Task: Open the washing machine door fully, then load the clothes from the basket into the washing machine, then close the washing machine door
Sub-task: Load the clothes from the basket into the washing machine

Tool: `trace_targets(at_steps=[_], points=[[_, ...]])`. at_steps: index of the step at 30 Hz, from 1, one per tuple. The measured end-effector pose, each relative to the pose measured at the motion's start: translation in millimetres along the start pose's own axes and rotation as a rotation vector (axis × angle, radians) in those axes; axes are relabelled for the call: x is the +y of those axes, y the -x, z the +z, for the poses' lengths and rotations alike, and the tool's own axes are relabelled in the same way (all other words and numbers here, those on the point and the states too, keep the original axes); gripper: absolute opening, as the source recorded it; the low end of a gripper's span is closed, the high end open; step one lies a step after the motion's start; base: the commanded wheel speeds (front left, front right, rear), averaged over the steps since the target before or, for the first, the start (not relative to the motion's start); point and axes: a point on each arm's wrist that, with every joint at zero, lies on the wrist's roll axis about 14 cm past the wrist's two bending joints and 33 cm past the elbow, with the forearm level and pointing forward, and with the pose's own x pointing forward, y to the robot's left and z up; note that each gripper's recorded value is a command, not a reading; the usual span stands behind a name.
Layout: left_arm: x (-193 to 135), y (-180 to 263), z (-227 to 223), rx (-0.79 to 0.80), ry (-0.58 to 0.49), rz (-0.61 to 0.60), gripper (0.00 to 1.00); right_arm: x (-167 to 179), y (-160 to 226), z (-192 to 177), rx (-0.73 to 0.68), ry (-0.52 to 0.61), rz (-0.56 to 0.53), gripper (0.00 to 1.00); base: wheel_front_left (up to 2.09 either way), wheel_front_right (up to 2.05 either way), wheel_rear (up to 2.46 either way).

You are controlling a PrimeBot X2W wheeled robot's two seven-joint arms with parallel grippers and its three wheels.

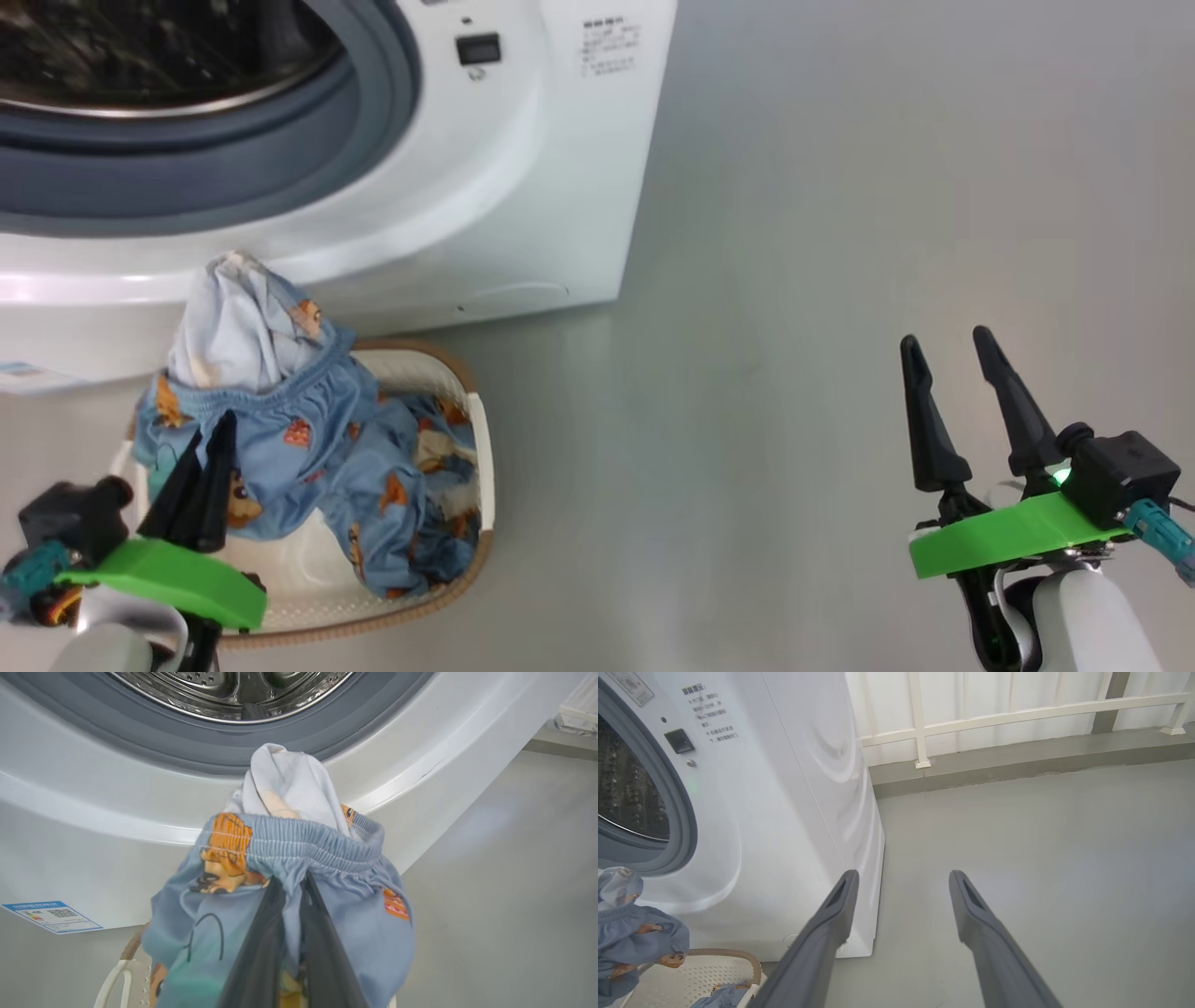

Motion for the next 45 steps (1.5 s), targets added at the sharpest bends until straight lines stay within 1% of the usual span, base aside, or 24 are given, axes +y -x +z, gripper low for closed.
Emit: trace_targets(at_steps=[6, 11, 20, 24, 35, 45], points=[[-1.8, 24.9, 33.6, -0.114, -0.017, 0.033, 0.00, 9.0, 5.3, 20.2, -0.046, -0.005, 0.023, 1.00, 0.00, 0.00, 0.00], [-1.9, 52.7, 65.7, -0.229, -0.039, 0.068, 0.00, 12.6, 20.4, 30.1, -0.063, -0.008, 0.029, 1.00, 0.00, 0.00, 0.00], [-5.0, 93.7, 95.4, -0.357, -0.065, 0.113, 0.00, 17.7, 36.8, 53.9, -0.122, -0.011, 0.042, 1.00, 0.00, 0.00, 0.00], [-5.5, 109.9, 99.1, -0.383, -0.084, 0.130, 0.00, 17.2, 48.1, 55.9, -0.125, -0.011, 0.040, 1.00, 0.00, 0.00, 0.00], [-8.9, 140.6, 99.9, -0.432, -0.087, 0.174, 0.00, 15.4, 71.0, 66.8, -0.155, 0.013, 0.037, 1.00, 0.00, 0.00, 0.00], [-11.3, 147.5, 98.6, -0.443, -0.075, 0.182, 0.00, 14.5, 76.3, 72.7, -0.173, 0.009, 0.034, 1.00, 0.00, 0.00, 0.00]])
